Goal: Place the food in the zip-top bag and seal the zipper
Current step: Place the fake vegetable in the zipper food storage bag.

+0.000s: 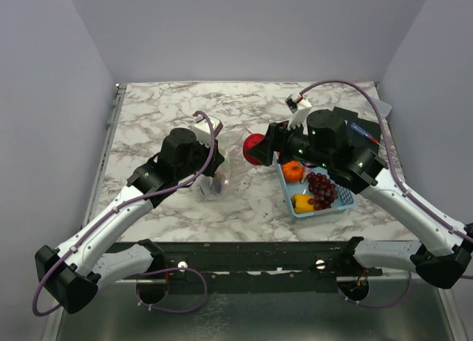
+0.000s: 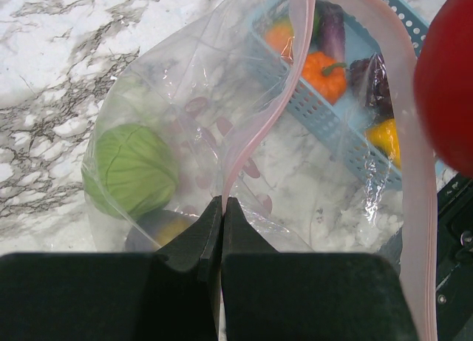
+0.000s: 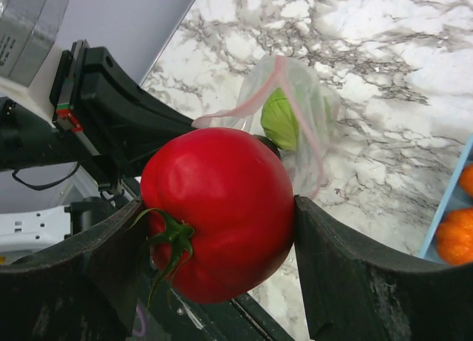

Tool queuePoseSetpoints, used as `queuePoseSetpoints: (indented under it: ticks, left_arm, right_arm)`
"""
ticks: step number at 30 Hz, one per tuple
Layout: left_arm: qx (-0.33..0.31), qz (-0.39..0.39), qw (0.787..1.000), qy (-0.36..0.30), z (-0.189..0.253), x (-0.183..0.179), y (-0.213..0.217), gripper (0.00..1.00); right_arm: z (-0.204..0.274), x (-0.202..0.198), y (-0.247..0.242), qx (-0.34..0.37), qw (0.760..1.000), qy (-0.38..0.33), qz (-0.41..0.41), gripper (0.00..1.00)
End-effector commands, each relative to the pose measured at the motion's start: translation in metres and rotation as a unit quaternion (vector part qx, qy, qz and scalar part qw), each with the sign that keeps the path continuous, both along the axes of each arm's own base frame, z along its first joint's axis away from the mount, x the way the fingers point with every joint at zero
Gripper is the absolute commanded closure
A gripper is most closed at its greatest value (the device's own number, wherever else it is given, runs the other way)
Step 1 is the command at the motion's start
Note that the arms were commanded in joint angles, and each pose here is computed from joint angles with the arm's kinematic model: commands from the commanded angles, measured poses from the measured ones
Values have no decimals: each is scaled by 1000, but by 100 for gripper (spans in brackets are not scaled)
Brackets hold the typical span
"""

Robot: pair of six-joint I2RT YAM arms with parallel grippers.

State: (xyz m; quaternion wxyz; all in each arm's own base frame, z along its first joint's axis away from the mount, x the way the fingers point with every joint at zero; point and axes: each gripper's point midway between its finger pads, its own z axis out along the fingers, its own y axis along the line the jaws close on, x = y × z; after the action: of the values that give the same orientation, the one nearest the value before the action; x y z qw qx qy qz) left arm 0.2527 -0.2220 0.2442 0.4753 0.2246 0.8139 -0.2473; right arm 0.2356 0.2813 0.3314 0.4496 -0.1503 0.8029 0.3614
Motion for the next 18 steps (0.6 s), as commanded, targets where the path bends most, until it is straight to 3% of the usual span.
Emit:
queuePoseSetpoints:
  ticks: [1,10,18]
  left_arm:
    - [-3,1,1000,-8,3,-1,2,100]
    - [-8,-7,1000,-12,8,-4,1,100]
    - [-16,-6,1000,-22,14,-6,2,100]
  right_arm:
    - [3,4,16,-25,999,-27,-4,66]
    - [-20,16,37,-74,997,-28,-16,67]
    - [-76,14,34,-165,986,-4,-37,67]
